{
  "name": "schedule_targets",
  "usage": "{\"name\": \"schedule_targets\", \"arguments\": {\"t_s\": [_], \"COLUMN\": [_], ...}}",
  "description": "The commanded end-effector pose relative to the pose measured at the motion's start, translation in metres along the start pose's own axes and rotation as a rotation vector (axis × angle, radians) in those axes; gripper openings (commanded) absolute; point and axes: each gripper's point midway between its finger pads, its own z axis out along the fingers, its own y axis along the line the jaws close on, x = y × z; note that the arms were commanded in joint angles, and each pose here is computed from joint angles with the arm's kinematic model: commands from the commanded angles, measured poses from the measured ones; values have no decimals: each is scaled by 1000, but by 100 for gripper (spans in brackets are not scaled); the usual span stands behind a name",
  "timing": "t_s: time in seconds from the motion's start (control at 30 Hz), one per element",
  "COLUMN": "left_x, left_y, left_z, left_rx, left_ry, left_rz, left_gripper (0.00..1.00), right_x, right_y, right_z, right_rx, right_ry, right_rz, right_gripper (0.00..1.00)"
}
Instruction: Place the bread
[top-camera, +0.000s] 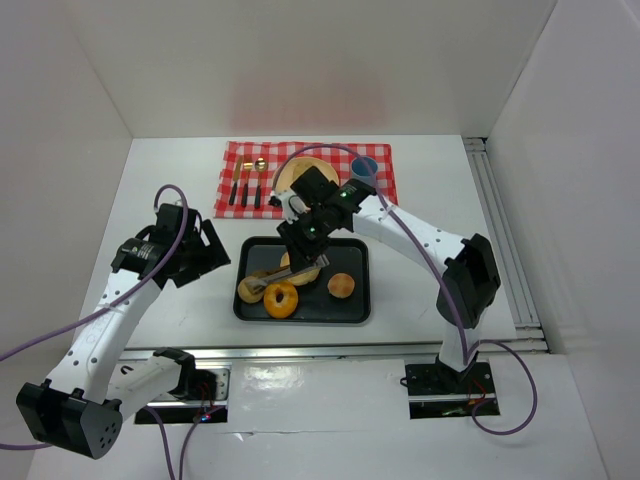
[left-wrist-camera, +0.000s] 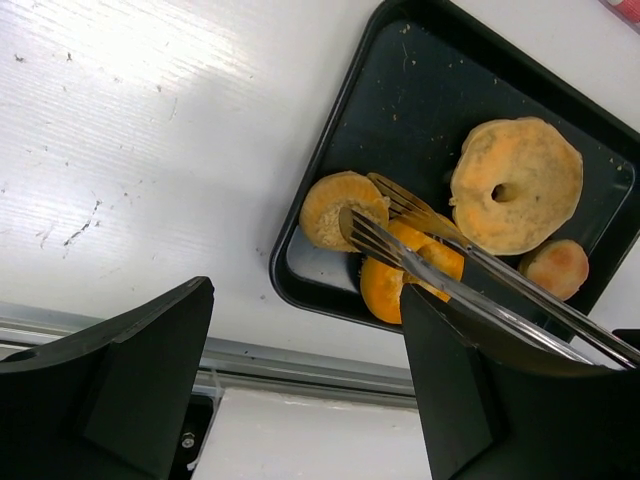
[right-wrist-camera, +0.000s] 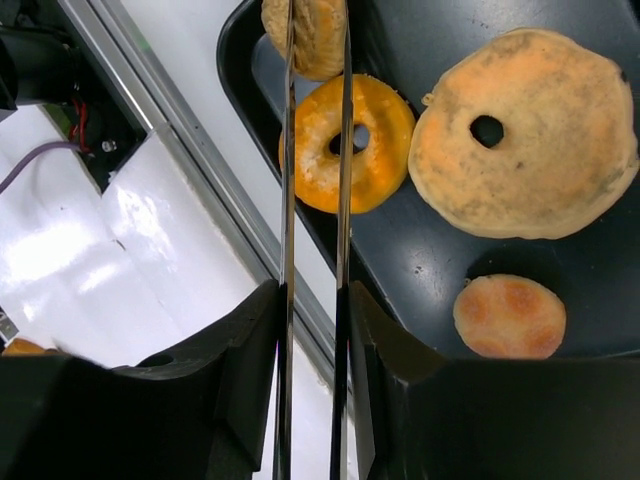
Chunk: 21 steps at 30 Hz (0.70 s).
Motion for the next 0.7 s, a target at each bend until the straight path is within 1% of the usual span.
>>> {"name": "schedule_targets", "arguments": {"t_s": [0.0,0.03,0.13,0.17,0.33,0.43,0.47,0.5,0.57,0.63,0.67], "left_x": [-11,-11,-16,-20,-20,-19,-19,-21,-20,-22,-22], "left_y": [-8,-8,-12,-16,-18,-18,-18,-19,-21,-23,-23], "left_z": [-8,-8,-10,-13,-8,-6,-6,-5,-6,-6,-6], "left_rx": [45,45,58,71,70,63,63,69,76,84,84], "left_ry": [-43,-43,-58,-73,-58,-50,-50,-57,-51,-60,-60], "left_rz": [10,10,-1,-3,-1,0,0,-1,-10,-11,-11], "left_gripper": [88,88,88,88,88,88,88,88,88,88,88], "right_x": [-27,-31,-39,-46,-62,-75,-79,-89,-97,-112,-117], "right_y": [8,1,-8,-13,-36,-59,-73,-88,-110,-124,-132], "right_z": [-25,-36,-60,-65,-86,-103,-110,-124,-139,-154,-155], "right_rx": [21,60,97,113,172,230,266,343,408,432,434], "right_ry": [-98,-130,-191,-226,-329,-419,-448,-515,-581,-662,-679], "right_rz": [-44,-43,-7,-9,73,135,170,195,250,262,294], "right_gripper": [23,23,22,22,22,22,22,22,22,22,22]}}
